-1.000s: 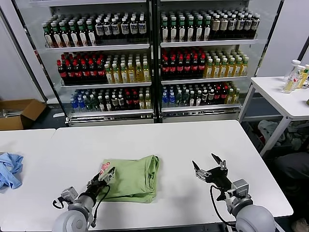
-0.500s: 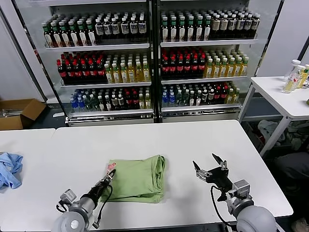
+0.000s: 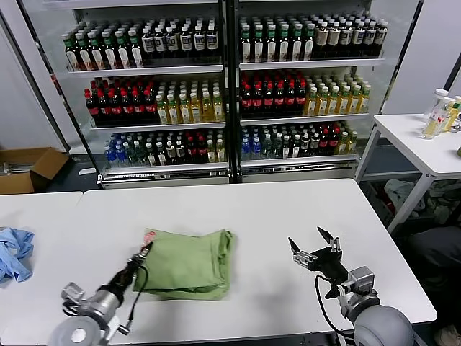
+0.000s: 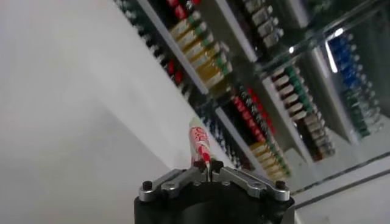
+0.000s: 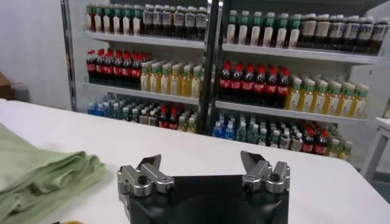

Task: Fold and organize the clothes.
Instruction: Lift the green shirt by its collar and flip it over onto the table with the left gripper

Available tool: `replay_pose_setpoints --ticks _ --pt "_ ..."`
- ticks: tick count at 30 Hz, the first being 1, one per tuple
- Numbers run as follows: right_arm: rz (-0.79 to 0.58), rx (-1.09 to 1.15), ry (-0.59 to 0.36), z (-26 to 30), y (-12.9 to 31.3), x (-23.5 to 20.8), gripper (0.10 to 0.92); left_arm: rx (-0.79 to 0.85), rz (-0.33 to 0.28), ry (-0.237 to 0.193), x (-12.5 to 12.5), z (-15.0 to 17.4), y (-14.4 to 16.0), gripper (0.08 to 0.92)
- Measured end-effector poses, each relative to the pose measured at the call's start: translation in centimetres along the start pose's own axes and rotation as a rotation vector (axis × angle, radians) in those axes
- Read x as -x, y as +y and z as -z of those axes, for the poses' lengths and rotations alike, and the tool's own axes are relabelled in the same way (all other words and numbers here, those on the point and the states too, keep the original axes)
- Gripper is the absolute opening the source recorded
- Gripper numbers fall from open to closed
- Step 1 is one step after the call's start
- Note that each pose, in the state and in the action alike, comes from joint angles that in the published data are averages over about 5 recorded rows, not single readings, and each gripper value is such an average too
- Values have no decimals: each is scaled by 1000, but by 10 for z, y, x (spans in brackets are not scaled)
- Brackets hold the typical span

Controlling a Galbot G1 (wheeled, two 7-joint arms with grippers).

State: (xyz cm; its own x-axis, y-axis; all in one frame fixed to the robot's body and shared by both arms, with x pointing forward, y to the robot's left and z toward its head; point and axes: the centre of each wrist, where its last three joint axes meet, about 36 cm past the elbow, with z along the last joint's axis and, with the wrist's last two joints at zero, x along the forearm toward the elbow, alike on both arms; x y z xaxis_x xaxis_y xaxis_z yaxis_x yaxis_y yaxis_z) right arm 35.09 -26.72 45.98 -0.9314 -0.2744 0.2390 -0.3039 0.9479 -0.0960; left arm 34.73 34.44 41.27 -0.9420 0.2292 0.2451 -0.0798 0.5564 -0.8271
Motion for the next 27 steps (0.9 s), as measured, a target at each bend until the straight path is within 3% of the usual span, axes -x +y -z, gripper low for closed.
replay_pose_setpoints --ticks 7,14,19,27 --pt "3 9 -10 1 0 1 823 128 34 -105 -41 72 6 111" --pt "18 13 -21 2 5 1 823 394 56 -183 -71 140 -28 111" --pt "27 15 -30 2 9 2 823 579 100 -168 -71 140 -50 111" --pt "38 16 -37 -2 13 3 823 826 200 -78 -42 80 -51 111"
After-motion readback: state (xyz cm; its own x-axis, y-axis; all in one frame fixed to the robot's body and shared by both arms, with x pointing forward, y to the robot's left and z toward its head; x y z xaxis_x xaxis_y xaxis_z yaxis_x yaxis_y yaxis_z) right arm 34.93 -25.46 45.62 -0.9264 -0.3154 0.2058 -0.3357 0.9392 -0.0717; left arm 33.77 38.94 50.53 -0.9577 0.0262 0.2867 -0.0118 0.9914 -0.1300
